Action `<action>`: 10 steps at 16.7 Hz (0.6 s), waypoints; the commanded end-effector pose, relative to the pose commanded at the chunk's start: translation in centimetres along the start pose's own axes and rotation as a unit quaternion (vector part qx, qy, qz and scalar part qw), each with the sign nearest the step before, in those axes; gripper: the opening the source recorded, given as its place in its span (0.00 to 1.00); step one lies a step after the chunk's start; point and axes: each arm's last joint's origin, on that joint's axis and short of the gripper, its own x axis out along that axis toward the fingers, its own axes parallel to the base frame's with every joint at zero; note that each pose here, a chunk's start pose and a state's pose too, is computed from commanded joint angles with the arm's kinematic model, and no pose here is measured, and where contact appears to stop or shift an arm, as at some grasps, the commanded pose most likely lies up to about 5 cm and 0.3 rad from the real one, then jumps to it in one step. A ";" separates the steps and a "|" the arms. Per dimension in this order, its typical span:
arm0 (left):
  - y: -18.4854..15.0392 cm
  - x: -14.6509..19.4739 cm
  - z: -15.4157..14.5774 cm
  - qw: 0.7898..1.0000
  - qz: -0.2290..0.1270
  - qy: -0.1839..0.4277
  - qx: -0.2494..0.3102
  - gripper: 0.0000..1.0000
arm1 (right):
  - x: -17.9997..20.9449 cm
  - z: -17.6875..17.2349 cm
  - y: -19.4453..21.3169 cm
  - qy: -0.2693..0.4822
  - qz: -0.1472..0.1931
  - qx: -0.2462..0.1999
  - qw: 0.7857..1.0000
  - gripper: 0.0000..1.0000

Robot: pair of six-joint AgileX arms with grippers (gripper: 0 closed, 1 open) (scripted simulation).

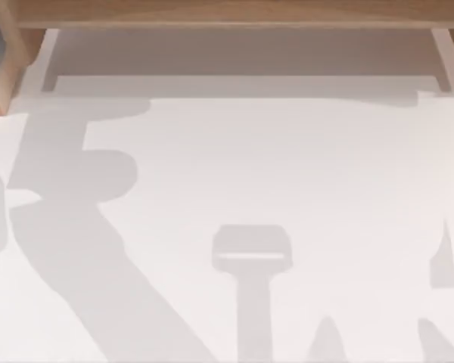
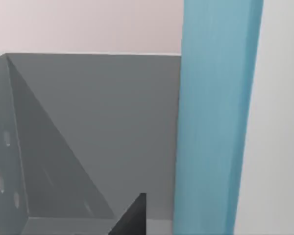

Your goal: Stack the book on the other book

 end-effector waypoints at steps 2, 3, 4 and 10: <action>0.0 0.0 0.0 1.000 0.000 0.000 0.000 0.40 | 0.0 0.0 0.0 0.000 0.000 0.000 1.000 1.00; 0.0 0.0 0.0 1.000 0.000 0.000 0.000 0.32 | 0.0 0.0 0.0 0.000 0.000 0.000 1.000 1.00; 0.0 0.0 0.0 1.000 0.000 0.000 0.000 0.25 | 0.0 0.0 0.0 0.000 0.000 0.000 1.000 1.00; 0.0 0.0 0.0 1.000 0.000 0.000 0.000 0.00 | 0.0 0.0 0.0 0.000 0.000 0.000 1.000 1.00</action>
